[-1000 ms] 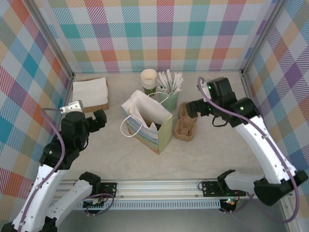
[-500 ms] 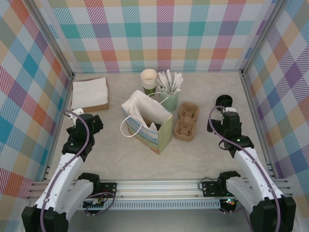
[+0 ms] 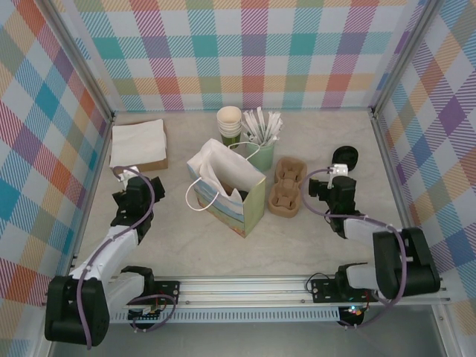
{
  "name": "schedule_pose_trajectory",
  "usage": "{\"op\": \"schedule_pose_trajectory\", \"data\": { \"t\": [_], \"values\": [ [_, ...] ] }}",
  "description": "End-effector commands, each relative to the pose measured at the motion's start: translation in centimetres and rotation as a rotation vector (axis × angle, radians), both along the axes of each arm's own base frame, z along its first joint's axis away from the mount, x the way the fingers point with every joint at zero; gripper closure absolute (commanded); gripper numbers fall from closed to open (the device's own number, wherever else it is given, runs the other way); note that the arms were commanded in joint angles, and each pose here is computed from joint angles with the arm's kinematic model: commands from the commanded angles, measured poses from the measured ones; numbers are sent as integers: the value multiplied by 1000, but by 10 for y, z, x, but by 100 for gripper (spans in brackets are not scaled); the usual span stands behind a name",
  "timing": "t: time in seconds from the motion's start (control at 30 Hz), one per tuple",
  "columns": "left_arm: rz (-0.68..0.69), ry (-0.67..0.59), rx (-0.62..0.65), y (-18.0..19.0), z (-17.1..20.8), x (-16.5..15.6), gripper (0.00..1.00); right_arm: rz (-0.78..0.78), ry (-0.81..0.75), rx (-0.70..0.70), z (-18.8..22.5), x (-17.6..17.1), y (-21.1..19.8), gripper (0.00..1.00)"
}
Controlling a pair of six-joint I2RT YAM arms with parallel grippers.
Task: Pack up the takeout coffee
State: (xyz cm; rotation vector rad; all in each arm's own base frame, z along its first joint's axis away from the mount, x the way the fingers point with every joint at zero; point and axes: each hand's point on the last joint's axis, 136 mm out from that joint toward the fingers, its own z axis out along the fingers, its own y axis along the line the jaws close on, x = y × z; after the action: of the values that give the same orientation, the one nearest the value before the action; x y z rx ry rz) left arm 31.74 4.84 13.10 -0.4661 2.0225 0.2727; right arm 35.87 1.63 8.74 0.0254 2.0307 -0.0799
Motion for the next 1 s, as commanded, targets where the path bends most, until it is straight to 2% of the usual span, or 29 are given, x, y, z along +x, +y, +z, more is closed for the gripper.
{"op": "schedule_pose_trajectory", "data": {
  "t": [0.0, 0.3, 0.4, 0.57, 0.63, 0.7, 0.97],
  "values": [
    [-16, -102, 17, 1, 11, 18, 0, 92, -163, -4, 28, 23, 14, 0],
    [-110, -157, 19, -15, -4, 53, 0, 217, -123, 78, 7, 31, 22, 0],
    [-163, -159, 14, -24, -15, 60, 0, 170, -55, 144, 2, 38, 9, 0],
    [-232, -177, 12, -36, -36, 62, 0, 171, -61, 150, 3, 38, 7, 0],
    [-243, -162, 15, -38, -45, 66, 0, 172, -61, 148, 3, 38, 8, 0],
    [-252, -91, 9, -40, -51, 74, 0, 172, -61, 148, 3, 38, 7, 0],
    [-256, -102, 12, -41, -50, 75, 0, 175, -61, 147, 3, 38, 8, 0]
  ]
}}
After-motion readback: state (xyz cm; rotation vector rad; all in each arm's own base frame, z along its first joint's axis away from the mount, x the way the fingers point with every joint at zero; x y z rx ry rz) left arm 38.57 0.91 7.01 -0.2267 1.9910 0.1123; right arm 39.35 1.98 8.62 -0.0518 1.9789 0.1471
